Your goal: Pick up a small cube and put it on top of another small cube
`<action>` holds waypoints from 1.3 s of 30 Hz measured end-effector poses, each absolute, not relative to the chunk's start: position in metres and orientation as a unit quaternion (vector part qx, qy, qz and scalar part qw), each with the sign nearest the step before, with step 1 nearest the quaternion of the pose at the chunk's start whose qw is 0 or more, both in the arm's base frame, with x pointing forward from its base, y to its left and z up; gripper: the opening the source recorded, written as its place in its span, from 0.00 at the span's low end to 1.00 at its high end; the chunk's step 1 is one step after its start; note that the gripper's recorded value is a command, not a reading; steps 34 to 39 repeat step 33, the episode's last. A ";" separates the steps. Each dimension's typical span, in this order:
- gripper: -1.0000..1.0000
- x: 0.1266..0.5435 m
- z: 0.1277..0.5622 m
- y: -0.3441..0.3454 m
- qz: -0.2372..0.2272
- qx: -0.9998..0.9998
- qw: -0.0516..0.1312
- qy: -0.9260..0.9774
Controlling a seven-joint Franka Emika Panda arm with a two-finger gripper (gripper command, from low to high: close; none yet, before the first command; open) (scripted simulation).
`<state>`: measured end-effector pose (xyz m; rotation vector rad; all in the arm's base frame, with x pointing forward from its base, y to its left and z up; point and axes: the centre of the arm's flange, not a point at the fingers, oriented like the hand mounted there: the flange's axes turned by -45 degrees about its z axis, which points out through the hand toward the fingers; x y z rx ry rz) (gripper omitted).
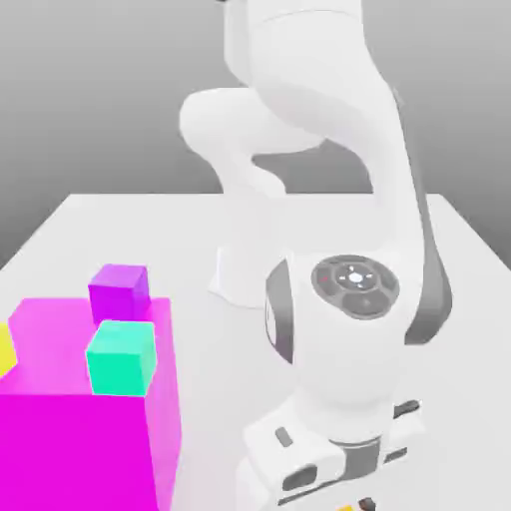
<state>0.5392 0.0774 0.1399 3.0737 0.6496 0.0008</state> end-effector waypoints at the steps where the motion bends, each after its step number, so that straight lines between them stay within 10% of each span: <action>1: 0.00 0.539 0.140 0.077 0.000 0.978 0.000 0.207; 12: 0.00 0.569 0.253 0.055 0.037 0.983 -0.017 0.178; 18: 0.00 0.594 0.379 -0.062 0.070 0.990 -0.028 0.115; 25: 0.00 0.525 0.472 -0.242 0.031 0.999 -0.014 0.020; 29: 0.00 0.515 0.429 -0.254 0.003 1.000 -0.004 0.017; 30: 1.00 0.514 0.414 -0.254 0.002 1.000 -0.003 0.017; 39: 1.00 0.514 0.414 -0.254 0.002 1.000 -0.003 0.017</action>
